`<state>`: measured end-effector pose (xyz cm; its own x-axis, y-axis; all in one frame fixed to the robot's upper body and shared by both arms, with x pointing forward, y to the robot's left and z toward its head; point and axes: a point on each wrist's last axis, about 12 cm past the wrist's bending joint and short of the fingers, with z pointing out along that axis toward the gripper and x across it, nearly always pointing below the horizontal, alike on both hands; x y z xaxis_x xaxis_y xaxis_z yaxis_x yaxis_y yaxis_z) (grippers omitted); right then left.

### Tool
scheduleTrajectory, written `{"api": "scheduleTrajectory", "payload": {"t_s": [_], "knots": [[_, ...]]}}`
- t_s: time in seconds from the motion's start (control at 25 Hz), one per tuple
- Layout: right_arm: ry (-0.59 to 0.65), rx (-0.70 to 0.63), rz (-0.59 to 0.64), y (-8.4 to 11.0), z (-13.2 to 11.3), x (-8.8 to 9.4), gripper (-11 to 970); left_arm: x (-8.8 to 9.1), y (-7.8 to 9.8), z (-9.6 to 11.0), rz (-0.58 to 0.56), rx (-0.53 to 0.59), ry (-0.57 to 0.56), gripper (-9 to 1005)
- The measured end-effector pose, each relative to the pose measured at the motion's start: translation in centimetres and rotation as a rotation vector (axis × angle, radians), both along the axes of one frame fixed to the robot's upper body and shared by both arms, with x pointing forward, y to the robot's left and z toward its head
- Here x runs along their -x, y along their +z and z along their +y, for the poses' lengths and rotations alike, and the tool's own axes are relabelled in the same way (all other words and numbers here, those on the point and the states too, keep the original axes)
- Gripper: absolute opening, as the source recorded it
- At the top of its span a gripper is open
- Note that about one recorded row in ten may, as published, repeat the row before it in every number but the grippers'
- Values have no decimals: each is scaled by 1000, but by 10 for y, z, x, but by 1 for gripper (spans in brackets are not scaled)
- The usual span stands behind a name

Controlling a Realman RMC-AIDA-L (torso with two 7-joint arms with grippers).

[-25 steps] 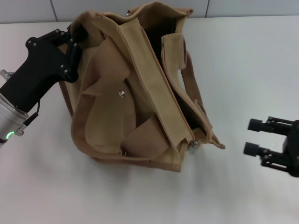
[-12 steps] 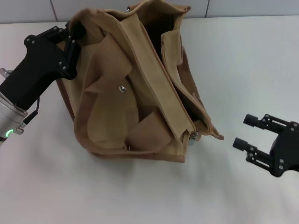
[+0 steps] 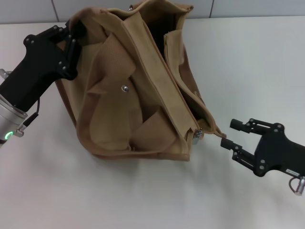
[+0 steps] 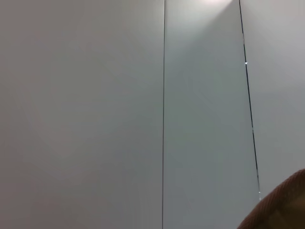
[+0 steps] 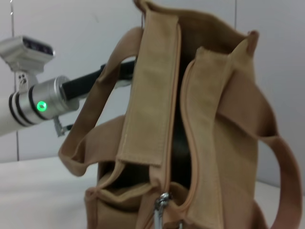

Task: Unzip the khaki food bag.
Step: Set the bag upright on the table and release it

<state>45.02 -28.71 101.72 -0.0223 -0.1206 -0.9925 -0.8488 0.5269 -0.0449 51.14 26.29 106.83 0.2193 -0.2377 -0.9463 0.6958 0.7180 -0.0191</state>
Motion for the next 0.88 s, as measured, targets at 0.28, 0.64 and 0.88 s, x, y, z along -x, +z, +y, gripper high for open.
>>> {"api": "scheduleTrajectory", "payload": {"t_s": [0.28,0.64,0.88], "knots": [[1,21,0,-8,18,-8,458,1,0,0,-1,3,0,48],[-62,18,-10,-13,35,-20,330,2,0,1,2,12,-3,47],[-98,-2,-11,-12,35,-22,200,4,-1,2,6,14,-1,47]]}}
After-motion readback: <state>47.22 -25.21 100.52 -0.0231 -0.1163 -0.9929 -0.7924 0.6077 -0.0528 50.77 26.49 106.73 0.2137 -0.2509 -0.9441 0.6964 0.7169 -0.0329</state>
